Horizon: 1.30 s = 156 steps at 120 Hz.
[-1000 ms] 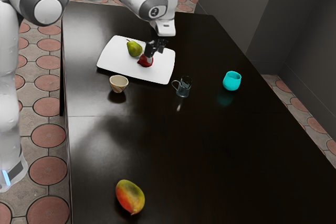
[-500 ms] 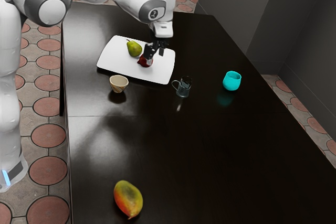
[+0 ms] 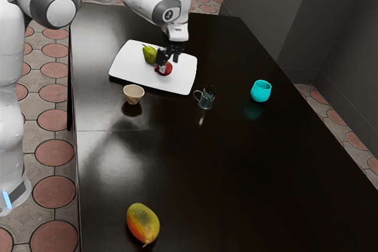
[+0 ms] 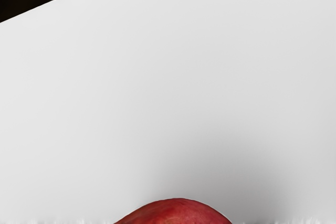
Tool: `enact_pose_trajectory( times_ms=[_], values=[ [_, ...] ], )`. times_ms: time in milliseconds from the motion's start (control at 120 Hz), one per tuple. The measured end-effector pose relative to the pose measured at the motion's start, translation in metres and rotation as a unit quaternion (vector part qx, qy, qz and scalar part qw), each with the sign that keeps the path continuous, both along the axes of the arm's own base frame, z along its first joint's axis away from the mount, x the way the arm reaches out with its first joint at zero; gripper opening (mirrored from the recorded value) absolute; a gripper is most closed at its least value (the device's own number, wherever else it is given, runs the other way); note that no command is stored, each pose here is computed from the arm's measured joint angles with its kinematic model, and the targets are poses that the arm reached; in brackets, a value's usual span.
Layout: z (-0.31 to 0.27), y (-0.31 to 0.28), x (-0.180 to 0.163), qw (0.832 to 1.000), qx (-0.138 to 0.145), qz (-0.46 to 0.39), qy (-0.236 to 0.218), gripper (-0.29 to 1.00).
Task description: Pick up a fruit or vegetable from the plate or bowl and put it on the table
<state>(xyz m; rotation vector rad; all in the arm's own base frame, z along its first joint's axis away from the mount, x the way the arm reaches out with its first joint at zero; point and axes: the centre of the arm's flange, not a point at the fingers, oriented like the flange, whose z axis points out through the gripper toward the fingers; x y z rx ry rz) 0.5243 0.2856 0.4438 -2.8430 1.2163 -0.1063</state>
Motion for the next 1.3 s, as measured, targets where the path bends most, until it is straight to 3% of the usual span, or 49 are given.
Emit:
enact_pose_trajectory(
  times_ms=[908,1083,1300],
  values=[
    [-0.030,0.023,-0.002,1.000,-0.022,0.019,0.012,0.70],
    [-0.029,0.026,-0.003,0.999,-0.021,0.023,0.008,0.40],
    [0.002,0.005,0.000,1.000,-0.015,0.004,-0.016,0.37]
  ],
)
